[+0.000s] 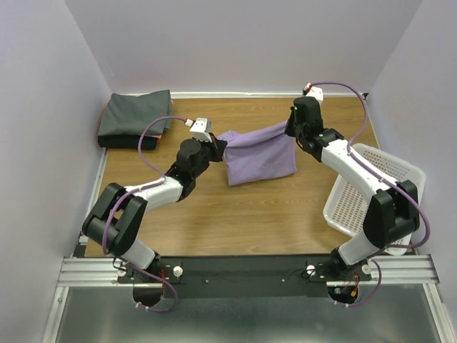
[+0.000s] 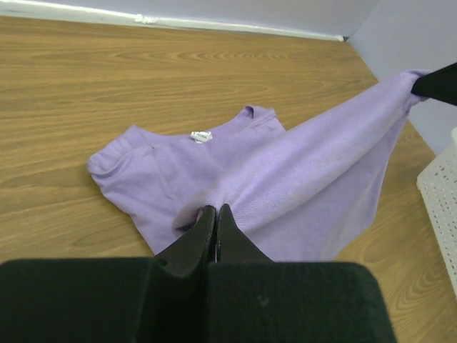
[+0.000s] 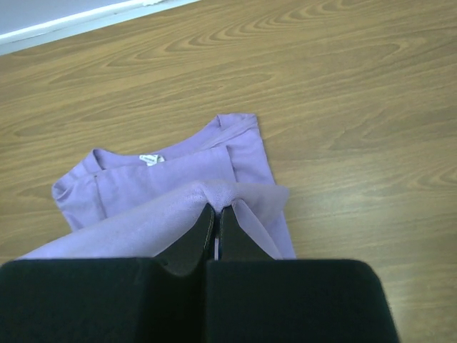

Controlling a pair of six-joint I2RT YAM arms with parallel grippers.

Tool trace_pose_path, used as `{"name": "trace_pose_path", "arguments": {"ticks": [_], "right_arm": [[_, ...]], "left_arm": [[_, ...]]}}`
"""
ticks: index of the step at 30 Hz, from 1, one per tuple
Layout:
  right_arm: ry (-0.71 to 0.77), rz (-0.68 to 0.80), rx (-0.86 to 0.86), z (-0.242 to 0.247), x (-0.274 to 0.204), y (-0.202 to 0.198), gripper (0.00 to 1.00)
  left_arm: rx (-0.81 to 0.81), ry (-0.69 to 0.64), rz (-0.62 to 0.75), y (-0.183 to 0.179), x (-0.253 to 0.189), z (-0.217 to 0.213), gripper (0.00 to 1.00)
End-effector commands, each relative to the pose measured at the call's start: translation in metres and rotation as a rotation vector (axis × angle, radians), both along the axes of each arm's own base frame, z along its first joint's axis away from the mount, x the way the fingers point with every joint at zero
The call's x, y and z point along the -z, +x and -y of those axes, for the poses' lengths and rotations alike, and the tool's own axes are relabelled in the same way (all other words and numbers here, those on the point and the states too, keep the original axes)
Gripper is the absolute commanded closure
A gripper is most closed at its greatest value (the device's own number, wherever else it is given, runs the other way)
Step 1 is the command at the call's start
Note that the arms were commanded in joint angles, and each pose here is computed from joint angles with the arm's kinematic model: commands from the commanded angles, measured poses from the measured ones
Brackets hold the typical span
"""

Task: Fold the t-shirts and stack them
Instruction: Fold the tshirt

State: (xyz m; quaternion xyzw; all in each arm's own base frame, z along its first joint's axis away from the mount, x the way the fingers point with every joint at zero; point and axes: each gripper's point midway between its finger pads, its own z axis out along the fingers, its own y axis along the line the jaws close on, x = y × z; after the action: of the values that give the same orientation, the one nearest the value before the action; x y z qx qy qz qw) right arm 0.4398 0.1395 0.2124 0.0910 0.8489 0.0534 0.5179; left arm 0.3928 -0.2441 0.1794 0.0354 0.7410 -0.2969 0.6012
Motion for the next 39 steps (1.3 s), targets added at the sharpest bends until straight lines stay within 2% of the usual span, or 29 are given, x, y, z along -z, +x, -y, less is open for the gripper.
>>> {"name": "trace_pose_path", "arguments": {"ticks": [1,14,17,18,20,21,22,23,24,25,28,29,39], "right_arm": [[-0.026,0.035,0.052,0.012,-0.002,0.030,0.99],[-0.056,-0.071,0.035,0.010,0.061,0.086,0.99],[-0.044,-0.069,0.028,0.010,0.064,0.102,0.99],[-0.049,-0.088,0.020,0.008,0.076,0.108,0.98],[-0.046,-0.058,0.000,0.005,0.066,0.125,0.60],[-0.047,-0.052,-0.011,0.004,0.064,0.129,0.36],[-0.048,-0.046,-0.036,0.000,0.061,0.132,0.13],[-0.038,-0.027,-0.050,-0.004,0.051,0.133,0.09],[-0.029,-0.021,-0.062,-0.006,0.046,0.132,0.06],[-0.012,0.003,-0.084,-0.009,0.030,0.127,0.02],[0.001,0.000,-0.129,-0.013,0.024,0.112,0.01],[0.012,0.021,-0.138,-0.013,0.012,0.107,0.01],[0.075,-0.074,-0.286,-0.047,0.061,0.042,0.11]], "left_arm": [[0.046,-0.013,0.015,0.014,-0.001,0.007,1.00],[0.012,-0.017,-0.102,0.068,0.049,-0.003,1.00],[0.023,-0.013,-0.120,0.081,0.057,-0.002,1.00],[0.023,-0.013,-0.131,0.085,0.060,-0.002,0.91],[0.001,-0.009,-0.154,0.098,0.063,-0.007,0.58],[-0.027,-0.006,-0.157,0.103,0.062,-0.012,0.45],[-0.047,-0.003,-0.140,0.106,0.051,-0.016,0.20],[-0.061,0.008,-0.136,0.106,0.045,-0.019,0.08],[-0.086,0.017,-0.120,0.107,0.037,-0.024,0.03],[-0.092,0.021,-0.084,0.104,0.020,-0.028,0.02],[-0.095,0.036,-0.051,0.091,0.004,-0.035,0.02],[-0.089,0.044,-0.066,0.084,0.012,-0.036,0.02],[0.036,0.004,-0.135,0.034,0.055,-0.022,0.02]]}}
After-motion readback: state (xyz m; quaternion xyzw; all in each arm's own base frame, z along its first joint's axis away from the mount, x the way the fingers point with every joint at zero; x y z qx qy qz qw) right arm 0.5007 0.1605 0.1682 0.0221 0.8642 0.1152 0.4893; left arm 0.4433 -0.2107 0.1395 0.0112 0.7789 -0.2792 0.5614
